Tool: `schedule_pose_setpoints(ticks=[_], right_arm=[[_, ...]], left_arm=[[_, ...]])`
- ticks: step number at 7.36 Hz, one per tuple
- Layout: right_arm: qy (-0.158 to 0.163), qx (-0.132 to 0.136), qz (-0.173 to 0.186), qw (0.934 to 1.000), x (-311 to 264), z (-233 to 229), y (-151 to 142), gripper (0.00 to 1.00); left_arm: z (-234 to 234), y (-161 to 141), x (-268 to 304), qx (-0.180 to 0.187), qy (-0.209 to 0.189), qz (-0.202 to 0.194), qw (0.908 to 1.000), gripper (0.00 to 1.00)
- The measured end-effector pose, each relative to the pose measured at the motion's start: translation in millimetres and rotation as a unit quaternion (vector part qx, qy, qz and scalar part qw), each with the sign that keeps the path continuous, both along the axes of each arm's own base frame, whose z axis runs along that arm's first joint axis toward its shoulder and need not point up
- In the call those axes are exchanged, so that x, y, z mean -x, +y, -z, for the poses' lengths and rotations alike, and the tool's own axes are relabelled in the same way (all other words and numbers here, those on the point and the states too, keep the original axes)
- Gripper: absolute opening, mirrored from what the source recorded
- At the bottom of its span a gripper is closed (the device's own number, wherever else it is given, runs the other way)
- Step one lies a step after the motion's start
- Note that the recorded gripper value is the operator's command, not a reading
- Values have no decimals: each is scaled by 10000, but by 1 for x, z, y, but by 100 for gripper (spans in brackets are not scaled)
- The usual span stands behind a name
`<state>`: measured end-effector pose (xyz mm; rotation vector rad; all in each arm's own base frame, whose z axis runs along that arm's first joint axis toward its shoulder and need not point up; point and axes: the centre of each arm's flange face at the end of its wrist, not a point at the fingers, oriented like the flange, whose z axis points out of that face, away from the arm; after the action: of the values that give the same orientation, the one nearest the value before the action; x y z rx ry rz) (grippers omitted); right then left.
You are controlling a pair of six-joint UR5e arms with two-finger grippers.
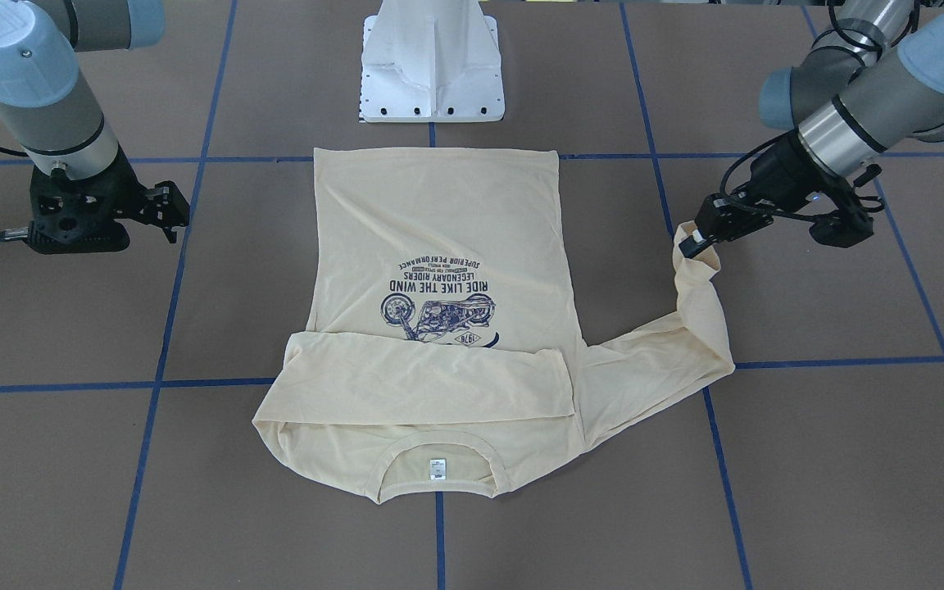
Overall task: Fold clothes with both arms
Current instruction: 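Carry the sleeve with the left gripper across the shirt toward the collar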
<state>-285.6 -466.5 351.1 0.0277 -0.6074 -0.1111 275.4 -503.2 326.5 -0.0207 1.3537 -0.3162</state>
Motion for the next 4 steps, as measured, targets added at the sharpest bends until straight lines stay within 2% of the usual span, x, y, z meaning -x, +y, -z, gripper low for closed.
schedule_pose_setpoints(ticks=[2,4], right_arm=[[41,14,146,9999,-22,-20,-5,100],[50,68,172,9998,-28,-28,-7,100]], left_arm=[[115,-32,-27,503,193,46,9985,0],[194,-48,-63,947,473,38,9944,0]])
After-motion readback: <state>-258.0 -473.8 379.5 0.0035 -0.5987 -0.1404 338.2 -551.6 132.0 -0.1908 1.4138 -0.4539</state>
